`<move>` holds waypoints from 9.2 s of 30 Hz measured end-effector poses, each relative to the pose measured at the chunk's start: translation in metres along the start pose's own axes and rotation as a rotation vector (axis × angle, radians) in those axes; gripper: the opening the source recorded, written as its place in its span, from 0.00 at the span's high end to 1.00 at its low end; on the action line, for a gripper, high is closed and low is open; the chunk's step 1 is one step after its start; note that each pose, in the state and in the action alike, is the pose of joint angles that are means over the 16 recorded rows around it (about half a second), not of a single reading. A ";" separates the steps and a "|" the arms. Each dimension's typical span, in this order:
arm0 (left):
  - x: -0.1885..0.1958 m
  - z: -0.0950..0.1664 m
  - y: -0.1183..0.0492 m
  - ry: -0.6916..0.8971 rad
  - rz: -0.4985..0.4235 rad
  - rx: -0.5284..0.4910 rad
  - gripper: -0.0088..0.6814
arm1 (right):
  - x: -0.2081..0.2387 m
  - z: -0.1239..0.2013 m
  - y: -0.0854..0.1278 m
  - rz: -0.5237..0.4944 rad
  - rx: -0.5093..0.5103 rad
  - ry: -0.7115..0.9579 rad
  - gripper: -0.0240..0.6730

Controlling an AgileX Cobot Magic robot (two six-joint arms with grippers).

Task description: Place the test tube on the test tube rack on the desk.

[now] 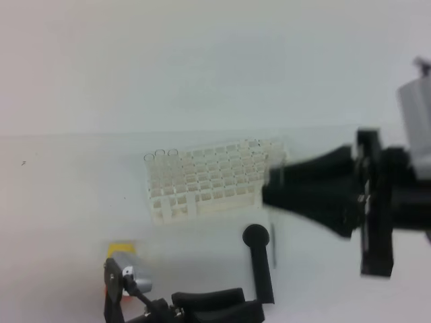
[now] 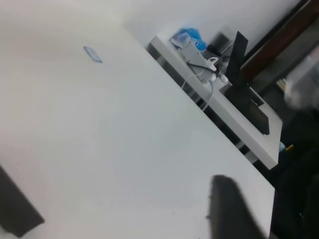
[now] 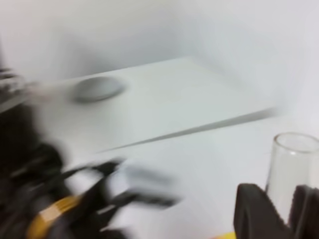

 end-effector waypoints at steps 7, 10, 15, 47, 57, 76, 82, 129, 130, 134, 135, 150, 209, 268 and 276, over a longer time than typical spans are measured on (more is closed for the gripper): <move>0.005 0.001 -0.003 -0.005 0.008 -0.091 0.90 | 0.023 -0.032 -0.008 0.170 0.096 -0.065 0.78; 0.006 -0.001 -0.004 -0.012 0.005 -0.145 0.97 | 0.030 -0.040 -0.009 0.227 0.119 -0.079 0.78; 0.009 -0.008 -0.008 -0.029 -0.005 -0.218 0.98 | 0.036 -0.044 -0.010 0.270 0.138 -0.081 0.78; 0.028 -0.078 0.008 0.391 -0.493 -0.785 0.99 | 0.036 -0.040 -0.001 0.215 0.160 -0.038 0.78; 0.029 -0.080 0.010 0.396 -0.513 -0.809 0.99 | 0.035 -0.038 -0.001 0.209 0.175 -0.023 0.78; 0.089 -0.077 0.002 0.261 -0.619 -0.840 0.99 | 0.036 -0.036 -0.004 0.237 0.190 -0.005 0.78; 0.132 -0.085 -0.002 0.123 -0.805 -0.900 0.99 | 0.036 -0.036 -0.005 0.237 0.192 -0.003 0.78; 0.194 -0.029 0.012 -0.032 -1.191 -0.971 0.99 | 0.031 -0.014 -0.046 0.429 0.200 0.107 0.78; 0.194 -0.029 0.012 -0.032 -1.191 -0.971 0.99 | 0.034 -0.012 -0.051 0.472 0.205 0.119 0.78; 0.194 -0.029 0.012 -0.030 -1.191 -0.974 0.99 | 0.048 -0.001 -0.072 0.659 0.206 0.180 0.78; 0.194 -0.029 0.012 -0.029 -1.191 -0.975 0.99 | 0.052 0.002 -0.077 0.704 0.197 0.194 0.78; 0.194 -0.030 0.012 -0.027 -1.191 -0.981 0.99 | 0.020 0.005 -0.104 0.863 0.038 -0.104 0.78; 0.194 -0.029 0.012 -0.018 -1.193 -0.992 0.99 | -0.179 0.067 -0.137 0.493 -0.020 -0.204 0.42; 0.194 -0.029 0.012 -0.016 -1.194 -0.995 0.99 | 0.123 -0.018 -0.038 0.926 0.305 0.121 0.97; 0.194 -0.029 0.012 -0.016 -1.194 -0.995 0.99 | 0.186 -0.012 0.009 1.078 0.270 0.049 0.97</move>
Point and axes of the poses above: a point on each arm's last joint axis where the gripper is mounted, x pointing back along that axis away from the gripper, y along the wrist's bending axis when the last joint is at zero, z = x × y, the point moved 4 cm from there along -x, pointing out along that axis toward the gripper, and after that the axes turned 5 degrees about -x, right-handed, at the moved point
